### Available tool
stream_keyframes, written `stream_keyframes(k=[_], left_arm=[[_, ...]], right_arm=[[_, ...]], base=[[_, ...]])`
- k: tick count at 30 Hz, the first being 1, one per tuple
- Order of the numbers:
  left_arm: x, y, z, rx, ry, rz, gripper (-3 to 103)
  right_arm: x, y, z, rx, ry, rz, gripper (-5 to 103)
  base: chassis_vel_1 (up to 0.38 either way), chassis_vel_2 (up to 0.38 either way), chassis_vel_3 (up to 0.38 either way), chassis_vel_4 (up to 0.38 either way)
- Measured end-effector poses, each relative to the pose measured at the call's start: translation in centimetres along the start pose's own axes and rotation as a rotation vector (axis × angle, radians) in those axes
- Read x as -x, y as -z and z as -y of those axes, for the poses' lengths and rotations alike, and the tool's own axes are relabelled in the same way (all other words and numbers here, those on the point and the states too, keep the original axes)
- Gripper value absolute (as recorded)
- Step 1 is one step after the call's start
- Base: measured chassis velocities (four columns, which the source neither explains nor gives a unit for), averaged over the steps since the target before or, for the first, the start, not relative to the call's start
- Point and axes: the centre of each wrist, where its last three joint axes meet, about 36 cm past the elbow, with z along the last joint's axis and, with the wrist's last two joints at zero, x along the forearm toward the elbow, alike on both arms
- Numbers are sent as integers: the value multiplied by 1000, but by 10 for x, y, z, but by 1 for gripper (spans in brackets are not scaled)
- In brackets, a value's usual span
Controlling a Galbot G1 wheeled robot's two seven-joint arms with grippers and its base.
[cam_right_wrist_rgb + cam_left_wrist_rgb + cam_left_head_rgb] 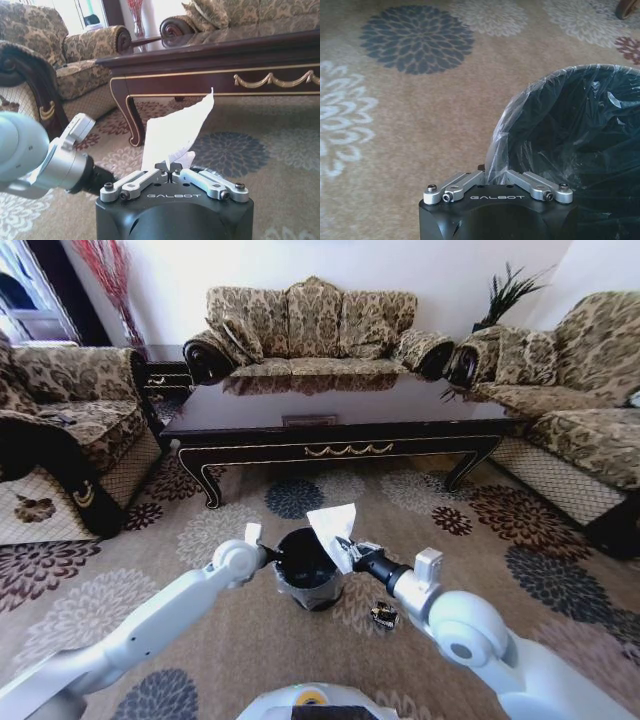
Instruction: Move to the front of the table and pick up the trash from the floor, then place it into the trash bin.
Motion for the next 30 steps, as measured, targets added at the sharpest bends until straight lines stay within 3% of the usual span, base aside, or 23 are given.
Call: stream_keyframes(k=[7, 9, 12, 17, 21, 24, 26, 30], left_arm=[[-11, -3, 8, 11, -15, 0, 0], [-12, -3, 7, 10, -14, 1, 0], [-15, -4, 5, 5, -11, 4, 0], [-16, -4, 6, 1, -12, 6, 0], [-16, -3, 6, -7, -15, 12, 0], [-17, -1, 4, -12, -12, 17, 0], [-19, -1, 1, -14, -6, 18, 0], [-30, -5, -19, -35, 34, 26, 0]], right_arm=[[9, -13, 3, 9, -17, -25, -1], [10, -13, 3, 9, -17, -25, 4], [11, -15, 2, 7, -21, -31, 20], [10, -19, 1, 10, -23, -41, 31], [7, -17, -1, 12, -21, -35, 53], [6, -14, 1, 15, -29, -25, 58], [6, -11, 5, 23, -48, -11, 64], [2, -4, 28, 50, -144, 34, 85]], base=[[0, 0, 0, 0], [0, 0, 0, 0], [0, 0, 0, 0], [0, 0, 0, 0], [0, 0, 0, 0], [0, 0, 0, 0], [0, 0, 0, 0], [0, 0, 0, 0]])
